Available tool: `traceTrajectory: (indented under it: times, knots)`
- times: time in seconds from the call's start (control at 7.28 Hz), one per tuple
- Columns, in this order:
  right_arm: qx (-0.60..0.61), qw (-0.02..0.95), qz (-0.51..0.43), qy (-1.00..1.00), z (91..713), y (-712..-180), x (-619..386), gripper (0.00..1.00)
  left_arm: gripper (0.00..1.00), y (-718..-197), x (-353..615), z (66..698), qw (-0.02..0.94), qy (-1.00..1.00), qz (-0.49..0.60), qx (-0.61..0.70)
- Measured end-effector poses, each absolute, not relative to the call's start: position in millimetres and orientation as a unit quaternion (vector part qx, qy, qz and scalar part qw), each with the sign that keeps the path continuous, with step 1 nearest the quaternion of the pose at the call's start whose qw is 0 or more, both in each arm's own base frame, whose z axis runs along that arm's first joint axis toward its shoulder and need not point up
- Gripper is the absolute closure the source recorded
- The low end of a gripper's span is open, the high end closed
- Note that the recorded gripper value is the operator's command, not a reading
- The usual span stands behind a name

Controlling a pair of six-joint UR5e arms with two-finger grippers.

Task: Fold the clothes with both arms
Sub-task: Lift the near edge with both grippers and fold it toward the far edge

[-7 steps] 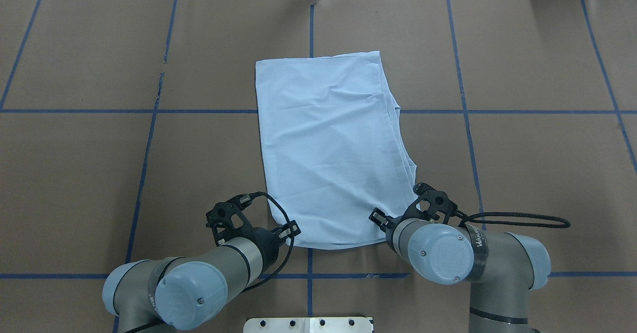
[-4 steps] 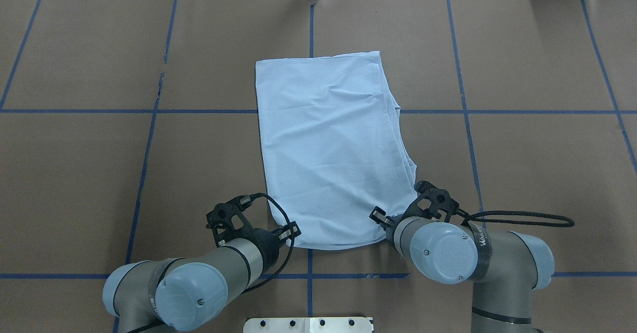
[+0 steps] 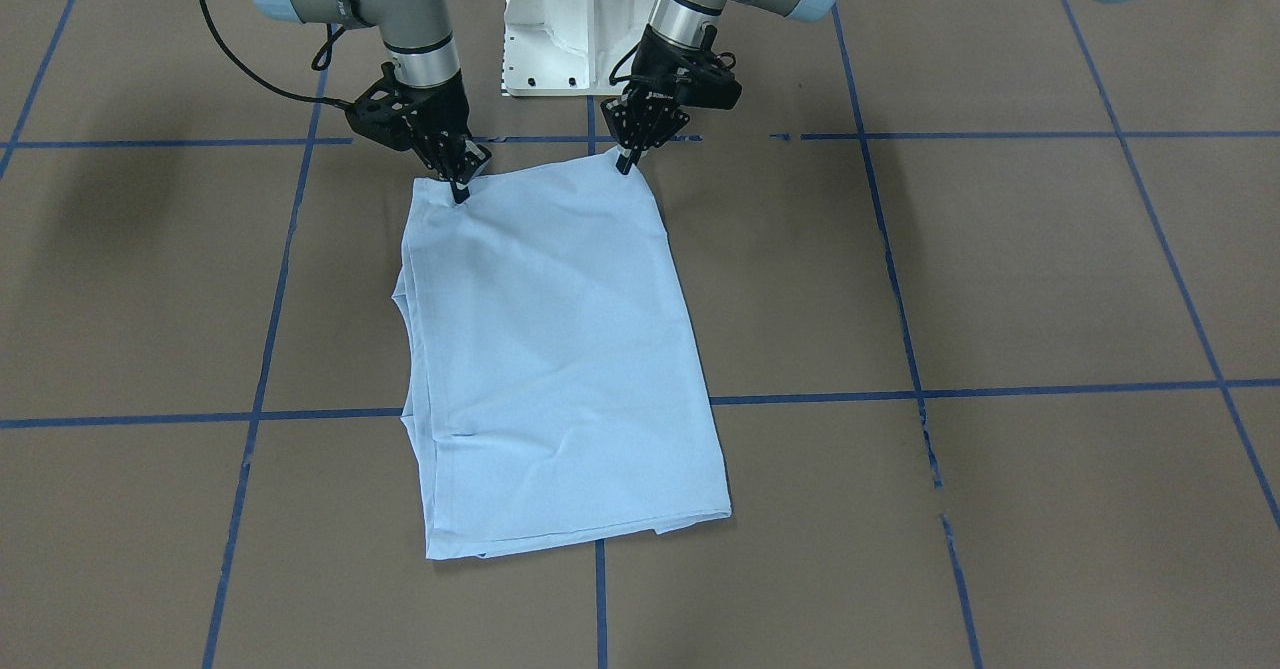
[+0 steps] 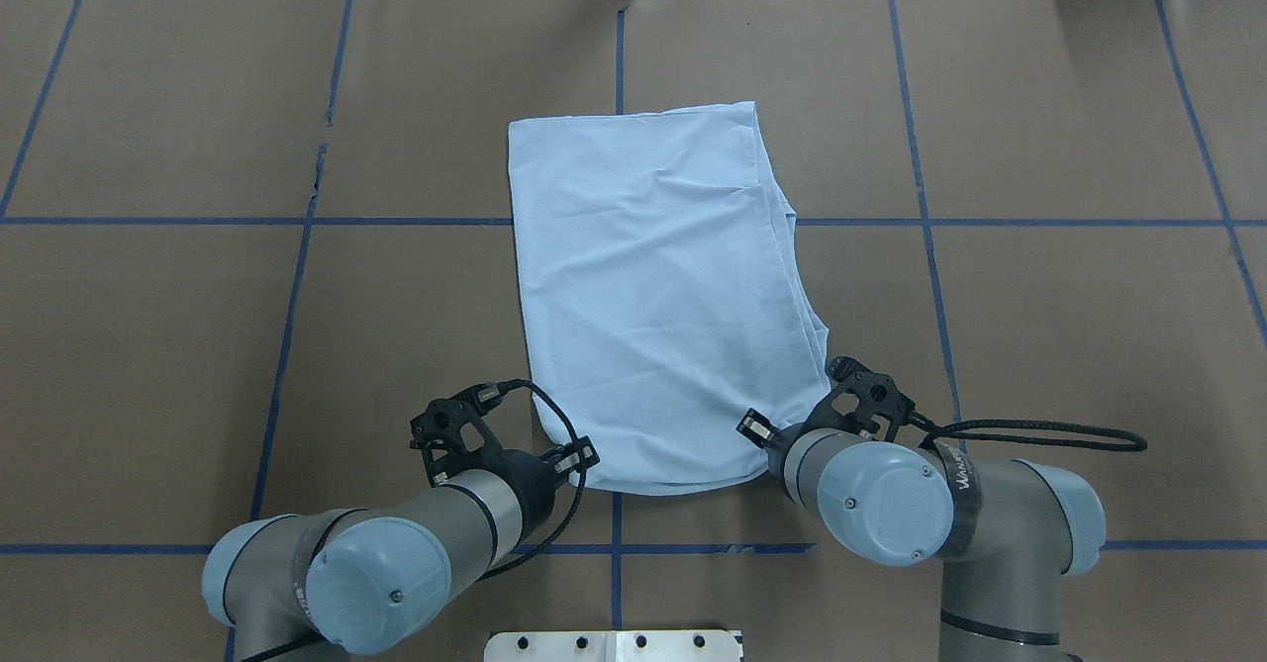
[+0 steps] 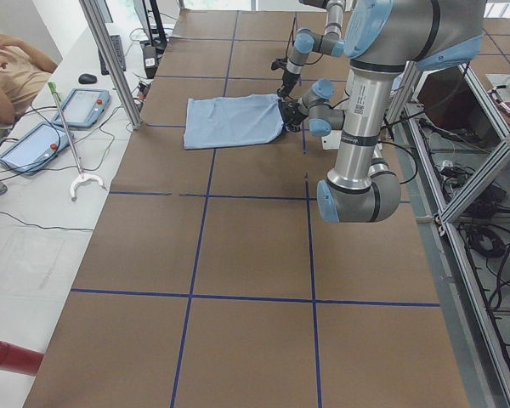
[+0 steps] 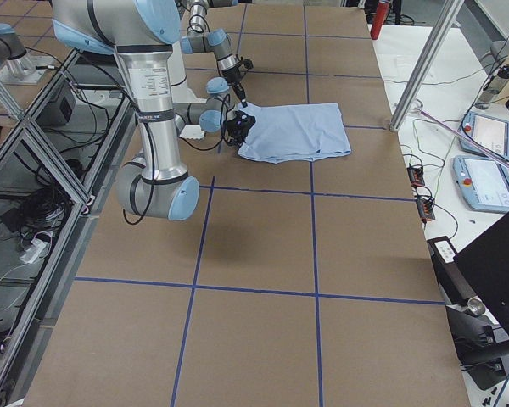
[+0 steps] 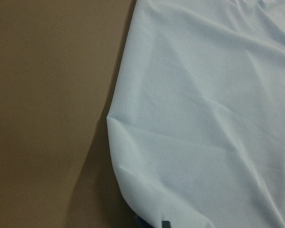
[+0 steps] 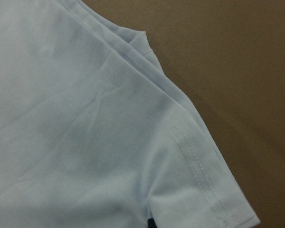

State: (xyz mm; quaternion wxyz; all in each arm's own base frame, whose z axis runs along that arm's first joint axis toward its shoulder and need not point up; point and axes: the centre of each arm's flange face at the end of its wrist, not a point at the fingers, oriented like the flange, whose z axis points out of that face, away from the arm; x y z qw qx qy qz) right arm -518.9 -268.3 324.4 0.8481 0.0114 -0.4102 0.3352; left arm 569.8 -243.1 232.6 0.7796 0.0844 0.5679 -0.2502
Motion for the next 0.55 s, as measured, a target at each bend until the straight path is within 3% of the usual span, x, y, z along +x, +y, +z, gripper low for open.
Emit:
traceTrajectory:
  times: [0.55]
  knots:
    - [0.011, 0.838, 0.334, -0.432, 237.6, -248.9, -459.9, 1.00, 1.00, -234.0, 498.7, 183.9, 0.780, 0.589, -0.191, 0.091]
